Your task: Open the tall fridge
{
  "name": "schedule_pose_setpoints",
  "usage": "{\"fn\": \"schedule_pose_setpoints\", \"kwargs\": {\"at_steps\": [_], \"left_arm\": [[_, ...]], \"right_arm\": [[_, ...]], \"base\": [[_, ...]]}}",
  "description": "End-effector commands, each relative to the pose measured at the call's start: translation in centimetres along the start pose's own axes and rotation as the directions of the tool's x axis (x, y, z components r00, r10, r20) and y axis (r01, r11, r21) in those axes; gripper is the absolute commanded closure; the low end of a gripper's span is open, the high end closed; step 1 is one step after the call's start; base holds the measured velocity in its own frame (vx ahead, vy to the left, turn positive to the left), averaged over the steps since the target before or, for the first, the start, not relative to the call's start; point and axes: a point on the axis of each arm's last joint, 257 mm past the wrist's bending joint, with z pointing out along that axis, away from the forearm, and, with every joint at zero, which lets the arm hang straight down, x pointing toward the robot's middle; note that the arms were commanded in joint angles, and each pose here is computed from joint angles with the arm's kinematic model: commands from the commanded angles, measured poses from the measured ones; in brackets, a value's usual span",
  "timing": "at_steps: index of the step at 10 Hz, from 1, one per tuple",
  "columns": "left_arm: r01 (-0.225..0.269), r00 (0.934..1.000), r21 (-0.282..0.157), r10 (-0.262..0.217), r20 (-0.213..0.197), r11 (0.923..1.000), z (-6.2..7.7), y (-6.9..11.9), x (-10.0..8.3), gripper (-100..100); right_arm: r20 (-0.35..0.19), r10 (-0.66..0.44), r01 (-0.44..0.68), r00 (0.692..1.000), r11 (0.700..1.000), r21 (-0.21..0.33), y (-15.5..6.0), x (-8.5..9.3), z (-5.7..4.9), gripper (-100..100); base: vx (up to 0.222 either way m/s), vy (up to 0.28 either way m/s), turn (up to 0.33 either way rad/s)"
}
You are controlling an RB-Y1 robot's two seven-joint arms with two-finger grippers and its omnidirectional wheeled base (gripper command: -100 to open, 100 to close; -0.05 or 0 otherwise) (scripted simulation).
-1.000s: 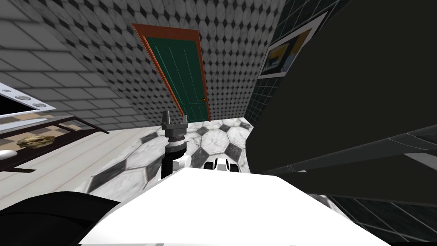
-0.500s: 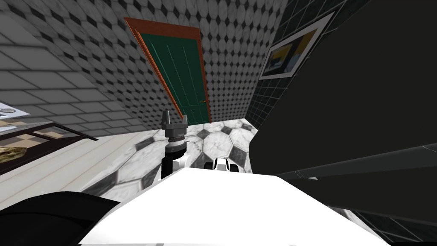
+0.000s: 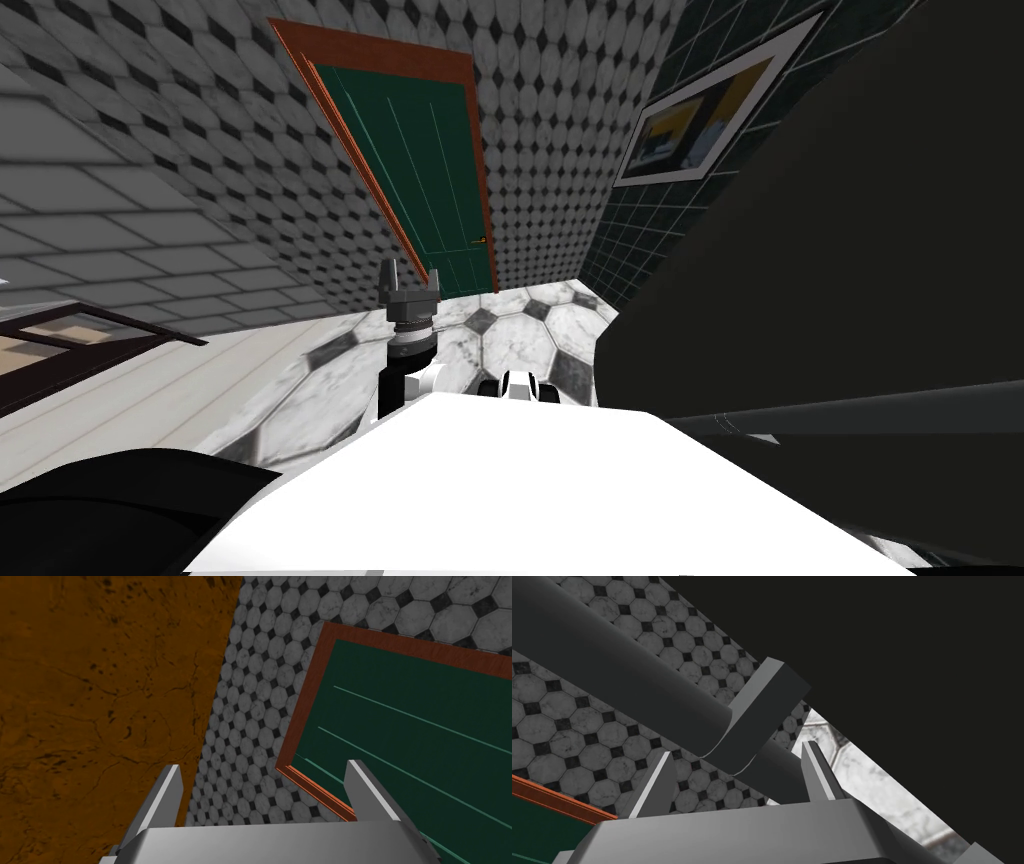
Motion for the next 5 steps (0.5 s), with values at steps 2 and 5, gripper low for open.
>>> {"fn": "schedule_pose_setpoints", "kwargs": {"at_steps": [2,5], "left_arm": [[0.000,1.0000,0.000,0.000,0.000,1.0000,0.0,0.0,0.0,0],[0.000,1.0000,0.000,0.000,0.000,1.0000,0.0,0.0,0.0,0]], "right_arm": [[-0.047,0.000,-0.002,0.999,0.999,-0.040,0.9,1.2,-1.2,100],[-0.093,0.003,-0.012,0.996,0.996,-0.091,2.3,2.3,-2.4,100]], "base": [[0.174,0.235,-0.058],[0.220,0.163,-0.067]]}}
